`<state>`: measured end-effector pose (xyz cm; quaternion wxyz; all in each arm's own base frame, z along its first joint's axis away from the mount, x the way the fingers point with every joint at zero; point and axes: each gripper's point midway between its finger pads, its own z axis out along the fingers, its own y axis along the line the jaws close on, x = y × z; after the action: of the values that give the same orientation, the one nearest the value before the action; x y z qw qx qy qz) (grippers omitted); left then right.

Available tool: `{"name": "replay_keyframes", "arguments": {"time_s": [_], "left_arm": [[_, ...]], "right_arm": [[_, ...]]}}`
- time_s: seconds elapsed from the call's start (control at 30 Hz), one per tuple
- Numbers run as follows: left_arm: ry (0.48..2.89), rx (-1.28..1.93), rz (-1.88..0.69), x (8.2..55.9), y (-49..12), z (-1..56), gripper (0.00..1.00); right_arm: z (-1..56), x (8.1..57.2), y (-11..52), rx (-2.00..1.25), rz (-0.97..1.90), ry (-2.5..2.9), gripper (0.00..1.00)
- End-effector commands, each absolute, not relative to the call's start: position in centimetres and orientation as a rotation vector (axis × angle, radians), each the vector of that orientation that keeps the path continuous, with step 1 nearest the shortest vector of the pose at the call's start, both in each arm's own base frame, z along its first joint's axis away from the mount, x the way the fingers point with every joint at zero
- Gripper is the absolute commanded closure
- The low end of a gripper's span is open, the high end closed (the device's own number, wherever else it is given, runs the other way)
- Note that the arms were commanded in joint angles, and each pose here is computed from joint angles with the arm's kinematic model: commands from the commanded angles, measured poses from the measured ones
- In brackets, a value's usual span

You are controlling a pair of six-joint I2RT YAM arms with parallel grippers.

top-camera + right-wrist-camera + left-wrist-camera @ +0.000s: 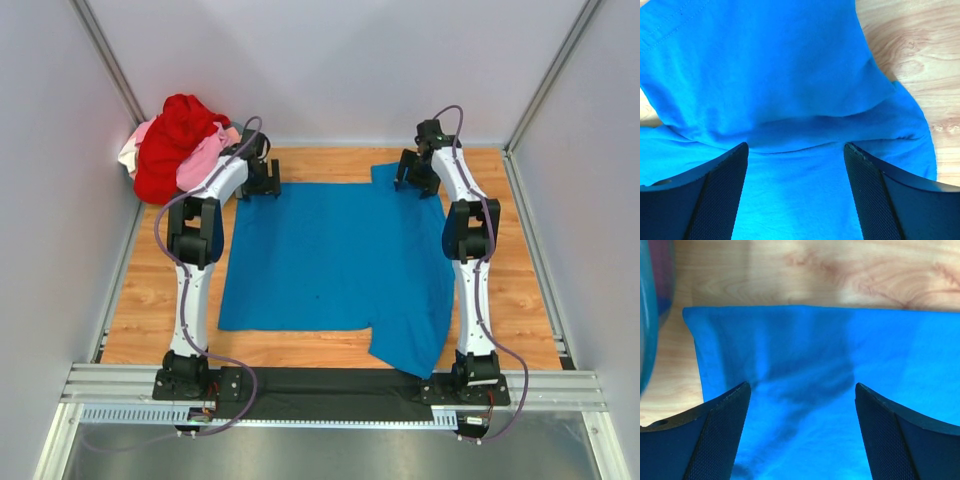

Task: Fold and stack the t-shirts
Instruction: Flatten the tshirt out

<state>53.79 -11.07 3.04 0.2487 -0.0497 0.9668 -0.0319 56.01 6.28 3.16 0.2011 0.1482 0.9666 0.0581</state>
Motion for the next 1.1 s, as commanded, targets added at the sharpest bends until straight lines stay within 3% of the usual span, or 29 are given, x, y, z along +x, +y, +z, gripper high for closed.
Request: {"name": "replay_keyframes", "arguments": {"time_s": [0.0,0.07,0.2,0.4,0.53,0.6,0.67,0.7,0.8,1.07], "left_arm": [[2.619,-0.109,-0.104,53.5,-11.1,5.8,0.08],[2.597,-0.103,-0.074,52.8,-10.9,7.3,0.07],[2.463,-0.07,-0.037,51.2,-11.1,15.5,0.03],[2.344,-0.093,-0.022,44.7,-9.6,24.3,0.0],[2.435,-0.095,-0.027,36.6,-8.7,21.7,0.01],[2.427,-0.137,-0.083,32.5,-8.4,22.0,0.03],[2.52,-0.169,-0.104,28.0,-8.9,18.5,0.05],[2.536,-0.175,-0.11,25.2,-8.6,17.5,0.06],[2.554,-0.262,-0.157,20.6,-8.9,16.3,0.09],[2.689,-0.486,-0.001,13.3,-7.5,10.3,0.1]], "right_arm": [[4.3,57.3,6.7,0.401,0.212,2.647,0.21],[5.6,57.1,6.7,0.374,0.215,2.625,0.18],[11.6,57.1,6.6,0.262,0.252,2.531,0.11],[20.6,53.1,6.4,0.242,0.272,2.455,0.09],[22.4,46.8,4.9,0.326,0.12,2.464,0.09],[22.6,42.5,5.4,0.34,0.13,2.44,0.09],[25.5,39.4,6.1,0.427,0.22,2.305,0.09],[22.4,36.9,6.9,0.441,0.253,2.364,0.1],[24.2,32.5,11.3,0.367,0.532,2.251,0.13],[17.8,21.7,13.8,0.33,0.611,2.342,0.15]]}}
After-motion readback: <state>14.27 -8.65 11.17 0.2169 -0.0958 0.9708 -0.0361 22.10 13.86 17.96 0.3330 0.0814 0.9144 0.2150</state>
